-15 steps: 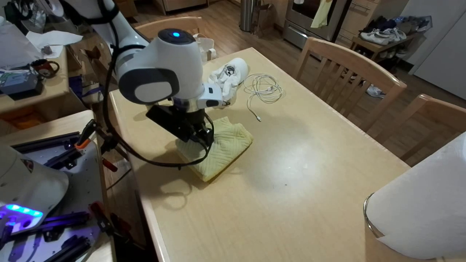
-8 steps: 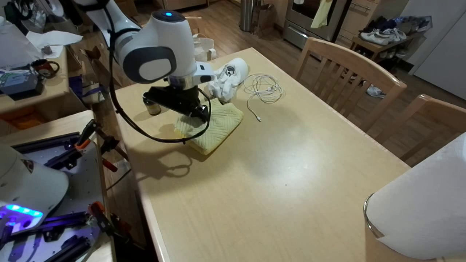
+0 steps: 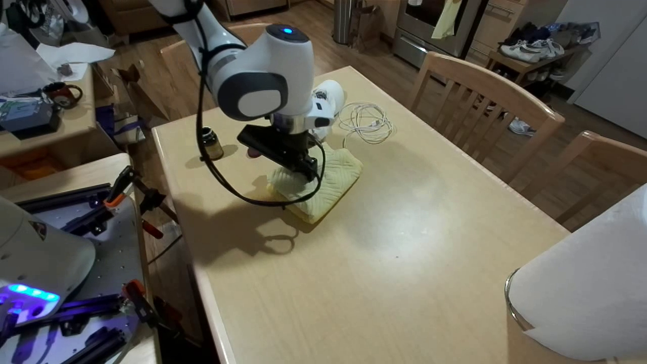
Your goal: Use the yellow towel to wipe the table
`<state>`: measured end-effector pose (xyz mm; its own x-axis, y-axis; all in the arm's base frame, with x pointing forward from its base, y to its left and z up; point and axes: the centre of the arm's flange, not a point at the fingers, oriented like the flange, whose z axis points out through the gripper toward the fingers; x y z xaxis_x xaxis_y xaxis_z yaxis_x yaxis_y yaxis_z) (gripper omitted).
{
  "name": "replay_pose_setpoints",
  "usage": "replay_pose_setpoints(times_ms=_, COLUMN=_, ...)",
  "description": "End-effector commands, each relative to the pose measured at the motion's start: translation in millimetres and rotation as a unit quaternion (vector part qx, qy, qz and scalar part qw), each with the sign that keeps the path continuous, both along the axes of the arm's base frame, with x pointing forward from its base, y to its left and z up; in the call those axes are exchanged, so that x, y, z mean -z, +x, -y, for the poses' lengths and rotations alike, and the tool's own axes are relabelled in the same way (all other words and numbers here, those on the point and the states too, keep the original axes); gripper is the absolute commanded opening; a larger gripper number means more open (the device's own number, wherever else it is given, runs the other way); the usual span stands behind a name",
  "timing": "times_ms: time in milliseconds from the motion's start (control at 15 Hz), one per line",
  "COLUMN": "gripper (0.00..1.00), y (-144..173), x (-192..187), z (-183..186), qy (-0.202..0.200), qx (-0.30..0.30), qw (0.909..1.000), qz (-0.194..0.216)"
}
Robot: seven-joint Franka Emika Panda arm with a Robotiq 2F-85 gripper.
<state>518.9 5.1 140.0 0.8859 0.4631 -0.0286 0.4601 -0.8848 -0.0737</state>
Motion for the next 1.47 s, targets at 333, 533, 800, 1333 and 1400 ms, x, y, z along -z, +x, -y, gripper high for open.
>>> replay_pose_setpoints(times_ms=333, gripper=0.03, y=73, x=-7, z=158, qy=-0.019, qx=0.198, qw=0.98, qz=0.006)
replay_pose_setpoints(times_ms=533, gripper=0.03, y=68, x=-12, z=195, qy=-0.019, qx=0.245, qw=0.9694, qz=0.004)
replay_pose_setpoints(times_ms=800, gripper=0.03, y=57, x=-17, z=169, qy=0.023, qx=0.238, qw=0.9707, qz=-0.021)
replay_pose_setpoints(times_ms=1333, gripper=0.03, y=22, x=-15, z=20, qy=0.078, qx=0.103, qw=0.9867, qz=-0.099)
replay_pose_setpoints(times_ms=1400, gripper=0.02, y=14, x=-16, z=7, qy=0.083, qx=0.087, qw=0.9871, qz=-0.106)
